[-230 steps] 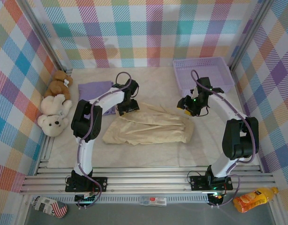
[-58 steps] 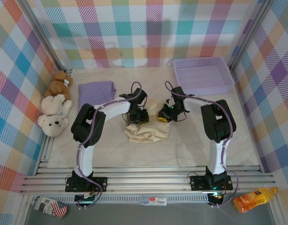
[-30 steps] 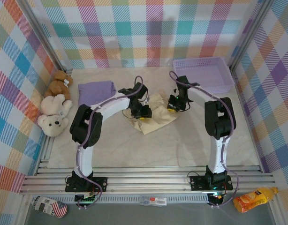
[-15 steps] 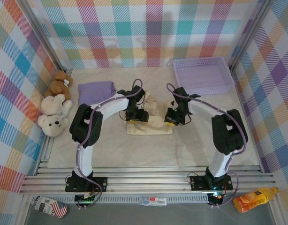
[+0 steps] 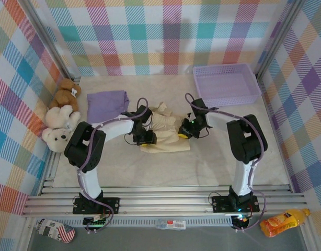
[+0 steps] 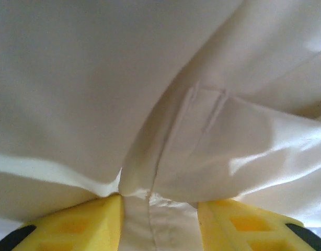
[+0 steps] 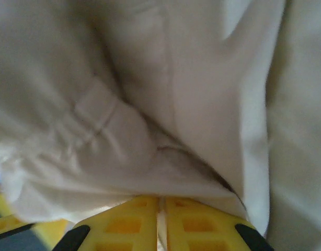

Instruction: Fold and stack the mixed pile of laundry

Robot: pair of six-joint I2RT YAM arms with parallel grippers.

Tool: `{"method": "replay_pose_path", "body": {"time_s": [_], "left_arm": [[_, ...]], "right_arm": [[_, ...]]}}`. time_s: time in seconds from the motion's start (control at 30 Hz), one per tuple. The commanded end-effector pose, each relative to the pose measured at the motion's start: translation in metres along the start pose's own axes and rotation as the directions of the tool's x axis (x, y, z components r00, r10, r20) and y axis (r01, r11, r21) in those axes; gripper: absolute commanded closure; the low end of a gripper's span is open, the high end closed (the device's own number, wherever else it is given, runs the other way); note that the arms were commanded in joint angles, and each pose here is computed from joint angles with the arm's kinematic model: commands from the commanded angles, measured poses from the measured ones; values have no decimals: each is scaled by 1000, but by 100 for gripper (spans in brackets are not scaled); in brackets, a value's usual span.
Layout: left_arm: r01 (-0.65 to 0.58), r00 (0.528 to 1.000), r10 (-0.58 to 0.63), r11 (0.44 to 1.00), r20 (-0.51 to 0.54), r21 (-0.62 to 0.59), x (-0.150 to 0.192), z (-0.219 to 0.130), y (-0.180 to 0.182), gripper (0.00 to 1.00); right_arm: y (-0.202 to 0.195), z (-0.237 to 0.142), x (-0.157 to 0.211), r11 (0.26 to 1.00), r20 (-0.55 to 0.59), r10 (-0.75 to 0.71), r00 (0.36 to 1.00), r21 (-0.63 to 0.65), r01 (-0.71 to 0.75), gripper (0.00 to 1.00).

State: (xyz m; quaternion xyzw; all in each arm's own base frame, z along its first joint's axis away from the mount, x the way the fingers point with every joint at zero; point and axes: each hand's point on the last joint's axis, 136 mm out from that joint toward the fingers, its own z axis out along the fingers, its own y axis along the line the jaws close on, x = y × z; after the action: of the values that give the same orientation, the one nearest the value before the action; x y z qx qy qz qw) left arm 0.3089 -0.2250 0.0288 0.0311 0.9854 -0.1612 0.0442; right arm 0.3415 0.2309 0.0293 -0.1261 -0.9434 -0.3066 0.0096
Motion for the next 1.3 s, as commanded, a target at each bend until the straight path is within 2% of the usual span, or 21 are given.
{"method": "replay_pose_path", "body": {"time_s": [0.0, 0.13, 0.23, 0.33, 0.43, 0.57, 0.73, 0.83, 0.87, 0.9, 0.93, 0.97, 1.03, 1.07, 1.1, 1.2, 1.27], "left_arm": [[54, 998, -55, 997, -14, -53, -3, 7, 20, 55], [45, 996, -46, 999, 74, 13, -36, -46, -3, 31], [23, 985, -36, 997, 171, 73, -67, -90, -21, 25], [18, 972, -36, 997, 234, 77, -97, -108, -21, 23], [54, 967, -72, 995, 245, 80, -125, -101, -14, 23], [119, 961, -149, 983, 235, 137, -148, -72, -14, 25], [221, 951, -246, 964, 188, 145, -158, -21, 5, 47], [261, 952, -276, 958, 134, 121, -152, 0, 18, 48], [267, 952, -281, 956, 122, 122, -151, -1, 19, 46], [264, 953, -279, 956, 120, 124, -150, -6, 19, 39], [253, 955, -267, 960, 125, 121, -150, -14, 19, 32], [243, 957, -257, 964, 137, 110, -151, -26, 20, 25], [229, 958, -240, 970, 157, 84, -150, -51, 23, 0], [224, 957, -233, 972, 170, 71, -149, -65, 26, 0], [219, 956, -228, 974, 183, 65, -147, -77, 29, 0], [211, 958, -220, 975, 187, 67, -136, -93, 38, 0], [198, 964, -209, 977, 168, 76, -126, -89, 43, 0]], "right_arm": [[2, -5, -4, 1000, 5, 16, 1000, -23, -16, 86], [31, -42, -8, 994, 69, -100, 993, -38, 103, 77], [58, -68, -17, 982, 118, -177, 977, -51, 184, 69], [72, -75, -34, 975, 143, -213, 967, -26, 218, 63], [76, -67, -54, 978, 158, -204, 966, -4, 207, 63], [81, -45, -75, 986, 156, -161, 975, -23, 167, 68], [58, -5, -86, 998, 111, -44, 993, -28, 47, 74], [40, 9, -88, 1000, 100, 0, 995, -14, 2, 74], [39, 8, -89, 1000, 98, 0, 995, -13, 2, 74], [41, 3, -90, 1000, 109, -16, 994, -14, 17, 72], [44, -3, -90, 999, 125, -32, 992, -9, 33, 68], [48, -13, -90, 998, 148, -57, 987, 0, 58, 58], [53, -35, -88, 995, 191, -103, 976, 32, 99, 28], [53, -47, -86, 992, 214, -124, 969, 54, 115, 10], [53, -57, -82, 989, 229, -146, 963, 70, 133, 0], [40, -72, -65, 981, 223, -169, 960, 131, 143, 1], [26, -71, -54, 978, 206, -166, 964, 163, 134, 1]]}}
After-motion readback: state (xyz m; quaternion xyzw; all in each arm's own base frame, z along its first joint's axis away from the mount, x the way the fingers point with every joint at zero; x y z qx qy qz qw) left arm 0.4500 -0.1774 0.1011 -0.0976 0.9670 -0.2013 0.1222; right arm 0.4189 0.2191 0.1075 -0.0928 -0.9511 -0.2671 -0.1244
